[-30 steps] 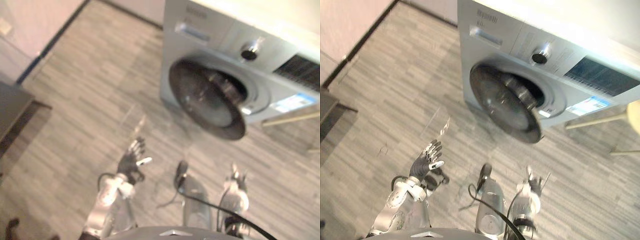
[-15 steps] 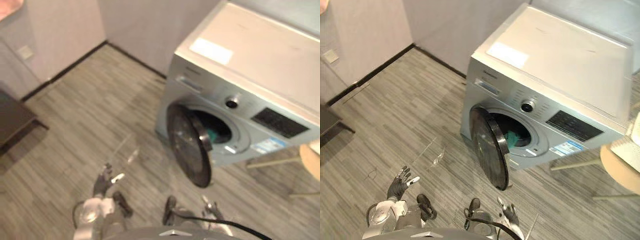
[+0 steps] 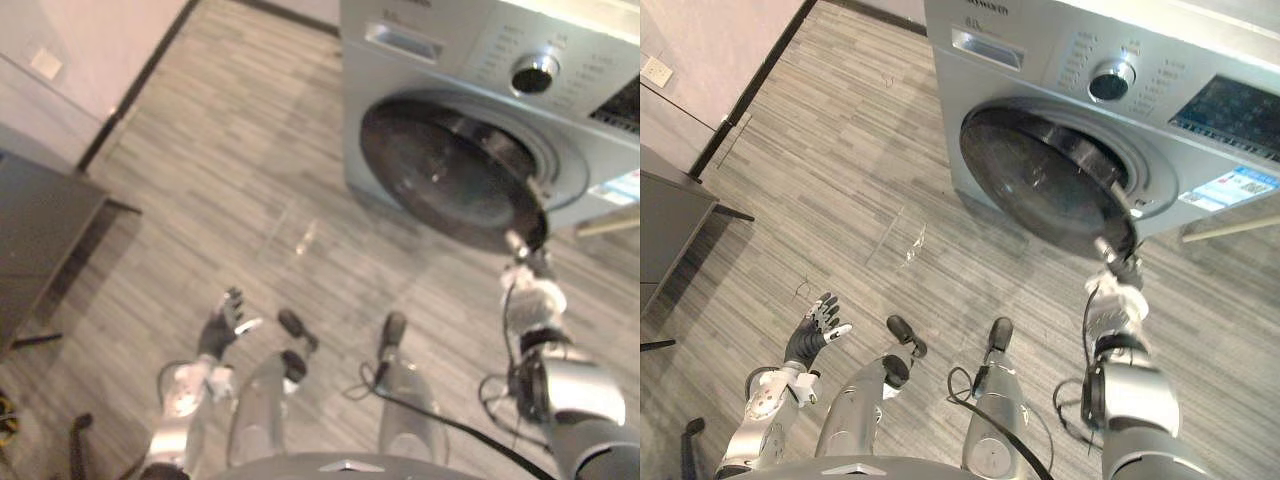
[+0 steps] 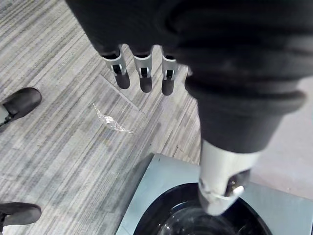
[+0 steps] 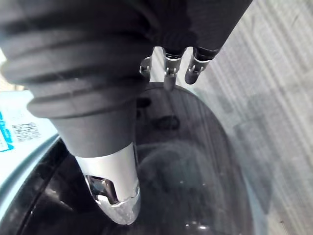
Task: Pick up the laundry basket with both hands and put the clothes into the washing machine.
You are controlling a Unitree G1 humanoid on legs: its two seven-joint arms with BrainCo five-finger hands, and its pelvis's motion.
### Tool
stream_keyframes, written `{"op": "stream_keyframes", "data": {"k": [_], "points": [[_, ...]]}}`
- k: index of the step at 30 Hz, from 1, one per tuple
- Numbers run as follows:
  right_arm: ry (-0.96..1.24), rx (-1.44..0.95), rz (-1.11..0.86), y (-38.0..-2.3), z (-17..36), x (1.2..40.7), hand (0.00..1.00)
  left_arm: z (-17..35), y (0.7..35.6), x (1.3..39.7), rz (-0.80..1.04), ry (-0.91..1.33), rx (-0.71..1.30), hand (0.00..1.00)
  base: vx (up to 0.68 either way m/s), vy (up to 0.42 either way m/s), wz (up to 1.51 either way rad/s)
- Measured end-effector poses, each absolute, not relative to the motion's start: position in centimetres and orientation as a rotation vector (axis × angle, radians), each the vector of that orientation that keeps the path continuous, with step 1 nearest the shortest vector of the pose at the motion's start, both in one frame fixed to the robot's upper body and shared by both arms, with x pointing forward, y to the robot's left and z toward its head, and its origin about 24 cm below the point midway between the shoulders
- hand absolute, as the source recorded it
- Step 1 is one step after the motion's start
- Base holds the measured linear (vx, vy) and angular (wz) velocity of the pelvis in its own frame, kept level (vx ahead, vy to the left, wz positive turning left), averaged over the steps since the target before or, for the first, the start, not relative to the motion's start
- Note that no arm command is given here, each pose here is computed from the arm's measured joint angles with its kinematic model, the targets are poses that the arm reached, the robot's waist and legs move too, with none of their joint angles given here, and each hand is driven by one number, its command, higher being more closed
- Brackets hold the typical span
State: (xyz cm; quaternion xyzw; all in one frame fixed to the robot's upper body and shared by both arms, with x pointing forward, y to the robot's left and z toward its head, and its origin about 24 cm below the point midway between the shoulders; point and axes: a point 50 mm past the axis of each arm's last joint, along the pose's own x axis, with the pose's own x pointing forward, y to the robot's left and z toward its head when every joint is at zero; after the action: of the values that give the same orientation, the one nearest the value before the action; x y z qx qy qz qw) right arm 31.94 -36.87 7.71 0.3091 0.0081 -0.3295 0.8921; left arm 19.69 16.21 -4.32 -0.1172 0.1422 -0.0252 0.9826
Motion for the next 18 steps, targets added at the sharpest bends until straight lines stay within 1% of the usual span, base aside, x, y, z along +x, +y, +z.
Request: {"op": "stream_keyframes", "data": {"k": [1, 4, 10, 12, 14, 18], "points": [[-0.014, 0.639, -0.683, -37.3, 8.9, 32.2, 0.00, -4.2, 16.2, 19.8, -0.049, 0.279, -0.245, 0.00, -0.05, -0.081, 0.00], [-0.163, 0.643, -0.679, -38.9, 14.7, 33.3, 0.00, -3.7, 16.3, 19.9, -0.034, 0.250, -0.272, 0.00, -0.03, -0.084, -0.05], [-0.203, 0.652, -0.709, -40.9, 19.4, 33.1, 0.00, -3.8, 16.8, 19.8, -0.007, 0.247, -0.275, 0.00, -0.02, -0.028, -0.02], [-0.294, 0.691, -0.704, -41.3, 22.3, 33.0, 0.00, -3.7, 17.7, 19.8, 0.036, 0.238, -0.276, 0.00, -0.03, 0.040, -0.15], [-0.339, 0.727, -0.690, -41.1, 23.3, 33.2, 0.00, -3.6, 18.5, 19.7, 0.081, 0.229, -0.285, 0.00, -0.04, 0.048, -0.11], [-0.468, 0.781, -0.654, -40.8, 24.5, 33.0, 0.00, -4.0, 18.8, 19.5, 0.179, 0.225, -0.351, 0.00, -0.03, 0.078, -0.07]]}}
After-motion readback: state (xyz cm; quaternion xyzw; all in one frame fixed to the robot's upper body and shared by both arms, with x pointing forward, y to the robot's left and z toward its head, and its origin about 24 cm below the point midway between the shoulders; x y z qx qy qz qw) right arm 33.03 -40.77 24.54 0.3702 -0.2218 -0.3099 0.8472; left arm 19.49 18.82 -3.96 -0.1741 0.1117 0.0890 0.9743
